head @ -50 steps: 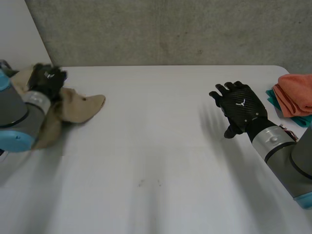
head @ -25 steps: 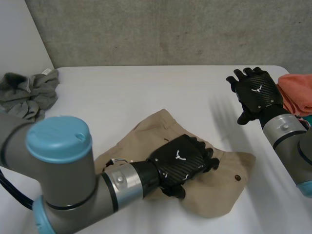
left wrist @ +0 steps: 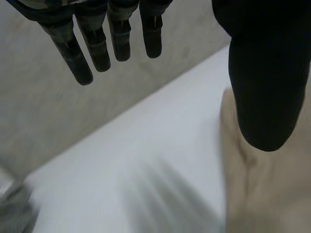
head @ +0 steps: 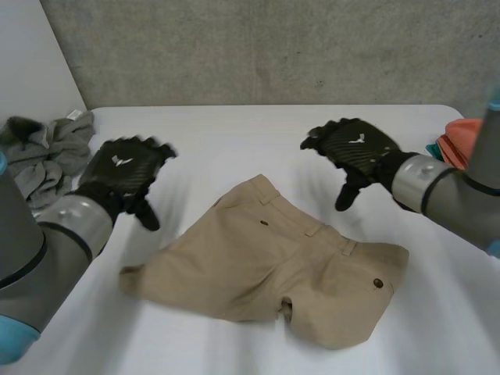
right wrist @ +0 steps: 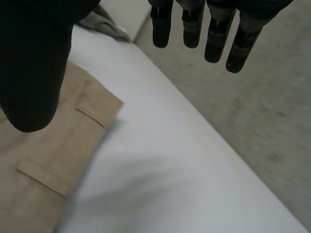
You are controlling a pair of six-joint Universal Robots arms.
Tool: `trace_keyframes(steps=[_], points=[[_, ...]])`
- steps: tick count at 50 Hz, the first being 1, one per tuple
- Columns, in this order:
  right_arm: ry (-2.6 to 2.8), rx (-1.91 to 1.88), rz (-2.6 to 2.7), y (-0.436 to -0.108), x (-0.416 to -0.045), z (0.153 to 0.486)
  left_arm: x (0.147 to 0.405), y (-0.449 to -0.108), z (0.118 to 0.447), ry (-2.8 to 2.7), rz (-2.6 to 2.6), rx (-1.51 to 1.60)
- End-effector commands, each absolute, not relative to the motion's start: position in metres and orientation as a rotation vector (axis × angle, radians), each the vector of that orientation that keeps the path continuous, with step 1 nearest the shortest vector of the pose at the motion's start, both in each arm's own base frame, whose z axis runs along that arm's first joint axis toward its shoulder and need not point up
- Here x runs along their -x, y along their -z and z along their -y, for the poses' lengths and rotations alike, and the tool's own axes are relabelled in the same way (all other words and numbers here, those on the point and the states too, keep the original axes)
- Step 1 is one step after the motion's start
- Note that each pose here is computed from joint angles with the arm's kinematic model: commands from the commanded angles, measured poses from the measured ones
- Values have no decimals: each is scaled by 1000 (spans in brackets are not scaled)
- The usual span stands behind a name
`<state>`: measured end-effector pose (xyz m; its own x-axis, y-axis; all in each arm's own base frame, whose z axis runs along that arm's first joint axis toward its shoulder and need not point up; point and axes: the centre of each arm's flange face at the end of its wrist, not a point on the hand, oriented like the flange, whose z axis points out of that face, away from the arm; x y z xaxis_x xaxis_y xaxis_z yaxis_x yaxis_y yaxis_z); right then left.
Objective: Fold the laundry.
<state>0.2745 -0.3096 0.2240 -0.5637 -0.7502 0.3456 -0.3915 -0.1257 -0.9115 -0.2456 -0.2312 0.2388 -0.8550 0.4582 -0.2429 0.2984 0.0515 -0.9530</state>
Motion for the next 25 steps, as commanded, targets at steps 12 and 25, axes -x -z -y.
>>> trace_keyframes(steps=[12, 25], points=[[1658, 1411, -1626, -160, -365, 340, 207, -170, 206, -1568, 2643, 769], [1643, 1440, -1564, -119, -398, 343, 213, -153, 211, -1526, 2654, 799]])
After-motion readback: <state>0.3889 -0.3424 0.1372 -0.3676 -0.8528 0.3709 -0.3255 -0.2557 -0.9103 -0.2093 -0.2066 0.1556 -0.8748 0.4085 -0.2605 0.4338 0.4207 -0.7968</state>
